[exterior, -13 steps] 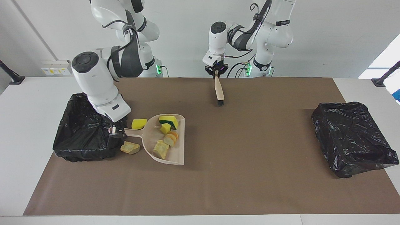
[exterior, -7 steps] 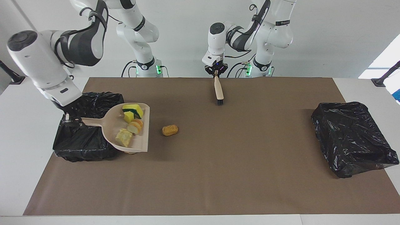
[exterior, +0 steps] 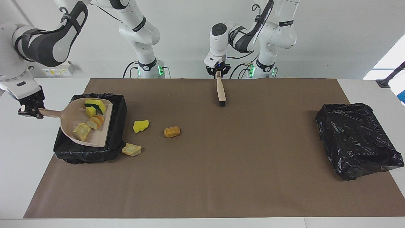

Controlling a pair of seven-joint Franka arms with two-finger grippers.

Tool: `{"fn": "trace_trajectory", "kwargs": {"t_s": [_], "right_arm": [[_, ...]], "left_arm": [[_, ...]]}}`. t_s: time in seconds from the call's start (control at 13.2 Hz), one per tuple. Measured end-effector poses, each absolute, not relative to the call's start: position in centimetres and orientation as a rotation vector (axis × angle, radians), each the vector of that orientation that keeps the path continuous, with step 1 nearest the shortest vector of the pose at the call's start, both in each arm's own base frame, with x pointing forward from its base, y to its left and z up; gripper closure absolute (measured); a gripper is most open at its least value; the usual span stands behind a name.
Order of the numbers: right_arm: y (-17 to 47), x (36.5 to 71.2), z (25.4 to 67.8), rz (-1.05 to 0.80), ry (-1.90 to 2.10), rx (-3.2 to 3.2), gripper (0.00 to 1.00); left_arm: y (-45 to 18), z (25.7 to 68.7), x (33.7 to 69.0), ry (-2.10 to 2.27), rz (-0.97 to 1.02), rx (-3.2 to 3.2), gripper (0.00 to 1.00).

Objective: Sweep and dump trash in bin

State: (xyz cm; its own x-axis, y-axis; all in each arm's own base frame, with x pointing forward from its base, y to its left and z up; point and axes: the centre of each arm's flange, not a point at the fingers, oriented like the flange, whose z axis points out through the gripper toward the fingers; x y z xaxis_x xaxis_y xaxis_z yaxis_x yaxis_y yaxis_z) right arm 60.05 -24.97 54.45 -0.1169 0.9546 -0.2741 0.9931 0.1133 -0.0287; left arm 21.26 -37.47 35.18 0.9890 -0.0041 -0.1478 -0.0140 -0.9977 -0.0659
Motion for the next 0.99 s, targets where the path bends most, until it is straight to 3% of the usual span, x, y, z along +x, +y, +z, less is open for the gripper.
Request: {"fn": "trace_trajectory", "kwargs": {"t_s": [0.23, 0.3, 0.68, 0.99], "right_arm": [[-25.3, 60.0, 55.0, -0.516, 2.117, 1.875, 0.67], [-24.8, 60.2, 55.3, -0.575, 2.081, 1.851, 0.67], [-22.5, 58.6, 57.9, -0.745, 2.01, 1.85, 0.67], [-22.0, 57.3, 59.3, -0.8, 1.992, 1.854, 0.67]], "left_arm": [[-37.1, 37.5, 27.1, 0.04, 0.208, -3.104, 0.06], [-36.5, 38.3, 29.4, 0.047, 0.172, -3.111, 0.0], [-28.5, 41.9, 40.9, 0.14, 0.023, -3.103, 0.0], [-20.4, 50.3, 47.9, 0.217, -0.014, -3.114, 0.0]]}}
